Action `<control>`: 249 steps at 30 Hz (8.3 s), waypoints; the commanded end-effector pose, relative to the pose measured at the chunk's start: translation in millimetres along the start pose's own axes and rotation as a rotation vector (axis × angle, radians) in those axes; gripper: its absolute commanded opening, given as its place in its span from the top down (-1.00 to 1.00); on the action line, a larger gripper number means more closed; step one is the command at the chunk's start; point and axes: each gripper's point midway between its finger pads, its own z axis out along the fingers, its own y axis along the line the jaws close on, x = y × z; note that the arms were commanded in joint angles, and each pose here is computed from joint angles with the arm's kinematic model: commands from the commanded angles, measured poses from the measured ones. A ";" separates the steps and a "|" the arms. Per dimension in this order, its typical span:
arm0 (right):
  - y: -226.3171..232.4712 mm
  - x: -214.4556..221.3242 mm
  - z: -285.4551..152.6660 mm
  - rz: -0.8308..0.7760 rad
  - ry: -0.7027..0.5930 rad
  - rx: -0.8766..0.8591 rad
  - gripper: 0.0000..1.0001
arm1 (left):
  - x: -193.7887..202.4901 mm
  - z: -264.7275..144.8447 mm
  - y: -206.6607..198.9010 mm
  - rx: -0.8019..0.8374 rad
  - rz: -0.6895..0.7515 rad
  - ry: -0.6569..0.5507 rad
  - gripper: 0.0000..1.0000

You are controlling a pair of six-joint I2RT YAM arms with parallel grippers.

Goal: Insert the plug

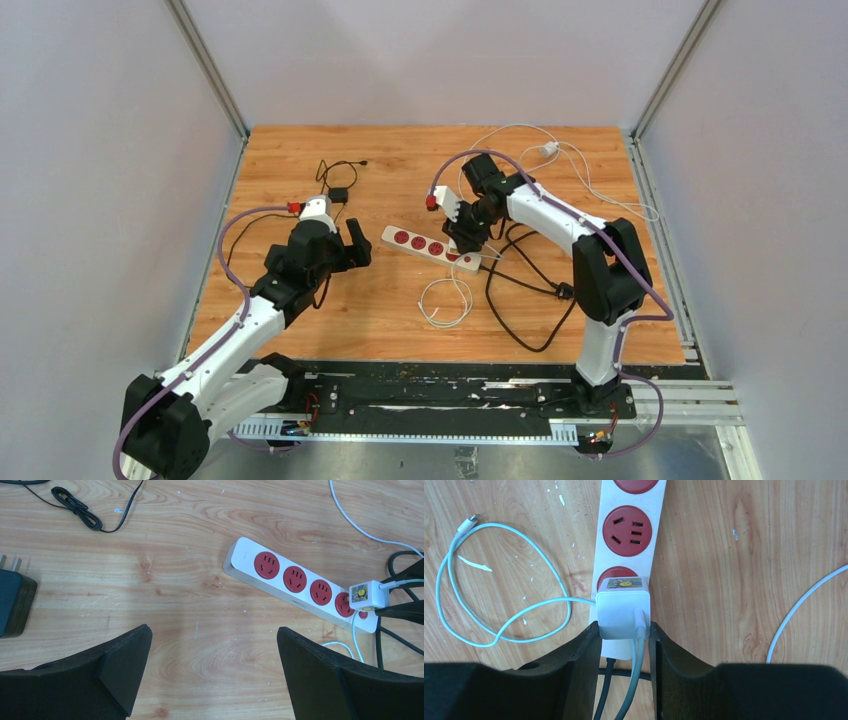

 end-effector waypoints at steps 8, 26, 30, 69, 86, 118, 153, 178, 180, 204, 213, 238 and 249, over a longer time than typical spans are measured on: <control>-12.0 8.2 0.5 0.042 0.020 0.000 1.00 | -2.2 -0.2 0.9 0.008 0.003 -0.017 -1.00; -2.9 22.5 12.2 0.166 0.092 0.002 1.00 | -0.6 0.9 2.5 -0.001 0.006 -0.009 -1.00; 0.1 29.3 15.1 0.185 0.111 -0.002 1.00 | -0.1 1.3 3.0 -0.003 0.009 -0.008 -0.99; 53.1 83.3 52.4 0.324 0.466 0.083 1.00 | 0.0 -6.6 -5.1 0.057 0.026 -0.006 -0.99; 53.4 46.6 50.3 0.515 0.311 0.130 1.00 | 87.9 -26.7 -150.5 0.669 -0.225 0.226 -0.77; 55.6 49.6 42.0 0.536 0.279 0.171 1.00 | 167.0 29.0 -232.3 0.827 -0.677 0.335 1.00; 95.7 75.8 70.9 0.499 0.443 0.197 1.00 | 184.0 -31.1 -217.4 0.831 -0.556 0.333 0.06; 39.7 -23.2 8.5 0.493 0.160 0.429 -0.90 | 107.7 -41.2 -129.8 0.340 -0.125 0.116 -0.99; 30.7 -29.7 -1.1 0.490 0.140 0.476 -1.00 | 95.6 -47.8 -115.3 0.274 -0.094 0.100 -0.99; 3.3 -14.4 -207.0 0.710 -0.434 0.843 -1.00 | -39.1 -71.9 -1.5 -0.213 0.020 -0.036 -0.99; -54.4 67.5 -238.9 1.036 -0.454 0.924 -1.00 | -32.9 -36.8 46.0 -0.320 -0.084 0.020 -0.99; -378.6 109.2 -191.8 1.340 -0.554 1.200 -0.82 | -36.1 -33.6 60.2 -0.296 -0.122 -0.124 -0.99; -401.4 164.0 -116.1 1.435 -0.515 1.219 -0.63 | -33.7 -30.7 56.4 -0.264 -0.147 -0.138 -0.99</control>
